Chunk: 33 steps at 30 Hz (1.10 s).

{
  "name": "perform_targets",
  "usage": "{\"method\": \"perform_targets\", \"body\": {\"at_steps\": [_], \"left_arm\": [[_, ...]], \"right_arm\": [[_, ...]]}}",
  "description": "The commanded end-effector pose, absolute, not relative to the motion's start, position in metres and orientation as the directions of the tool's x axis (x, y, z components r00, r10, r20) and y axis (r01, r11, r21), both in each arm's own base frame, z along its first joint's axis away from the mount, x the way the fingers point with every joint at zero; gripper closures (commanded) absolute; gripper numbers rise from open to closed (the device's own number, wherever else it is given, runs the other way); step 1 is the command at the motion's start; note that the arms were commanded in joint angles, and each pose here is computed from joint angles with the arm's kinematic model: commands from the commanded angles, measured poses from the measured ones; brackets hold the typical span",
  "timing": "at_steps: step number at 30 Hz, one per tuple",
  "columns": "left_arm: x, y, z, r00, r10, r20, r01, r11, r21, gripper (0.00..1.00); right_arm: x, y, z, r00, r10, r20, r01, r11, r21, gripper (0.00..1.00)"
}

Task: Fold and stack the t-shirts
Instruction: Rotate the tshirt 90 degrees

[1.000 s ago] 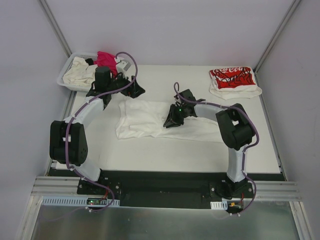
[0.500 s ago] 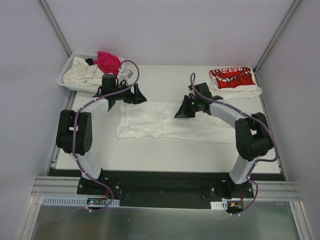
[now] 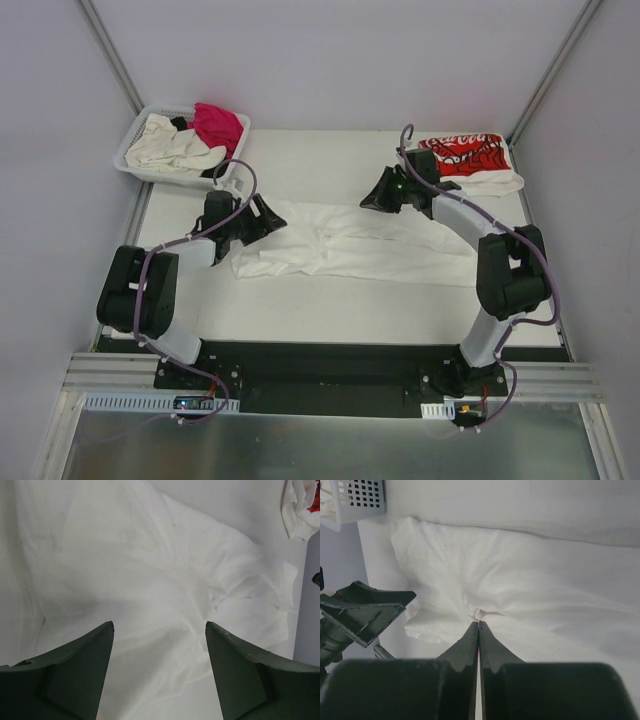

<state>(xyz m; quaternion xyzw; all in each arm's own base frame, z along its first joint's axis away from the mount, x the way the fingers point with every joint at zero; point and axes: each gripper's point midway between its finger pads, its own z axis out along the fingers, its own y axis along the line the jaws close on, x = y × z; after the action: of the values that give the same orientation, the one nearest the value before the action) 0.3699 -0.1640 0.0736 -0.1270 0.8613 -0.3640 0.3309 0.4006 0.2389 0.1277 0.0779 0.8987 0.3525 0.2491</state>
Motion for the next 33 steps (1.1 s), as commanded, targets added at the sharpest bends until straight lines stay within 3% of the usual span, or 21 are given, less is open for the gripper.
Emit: {"method": "perform_targets", "body": {"at_steps": [1,8,19,24,33], "left_arm": [[0.38,-0.154,0.1,-0.614,-0.599,-0.514,-0.053,0.681,-0.731,0.27],[0.393,-0.148,0.091,-0.576,-0.632,-0.518,-0.095,0.681,-0.726,0.27],[0.41,-0.137,0.068,-0.544,-0.688,-0.479,-0.221,0.669,-0.71,0.26],[0.412,-0.119,0.057,-0.557,-0.654,-0.512,-0.313,0.736,-0.6,0.24],[0.444,-0.128,0.046,-0.586,-0.641,-0.494,-0.319,0.744,-0.587,0.24]], "right_arm": [[0.413,0.229,0.155,-0.817,0.365,-0.446,-0.061,0.715,0.697,0.96],[0.413,0.208,0.178,-0.777,0.433,-0.457,-0.054,0.678,0.733,0.95],[0.424,0.168,0.22,-0.634,0.483,-0.604,-0.086,0.732,0.676,0.9],[0.432,0.162,0.219,-0.623,0.507,-0.596,-0.08,0.716,0.693,0.89],[0.432,0.147,0.246,-0.574,0.562,-0.596,-0.091,0.679,0.728,0.89]]}}
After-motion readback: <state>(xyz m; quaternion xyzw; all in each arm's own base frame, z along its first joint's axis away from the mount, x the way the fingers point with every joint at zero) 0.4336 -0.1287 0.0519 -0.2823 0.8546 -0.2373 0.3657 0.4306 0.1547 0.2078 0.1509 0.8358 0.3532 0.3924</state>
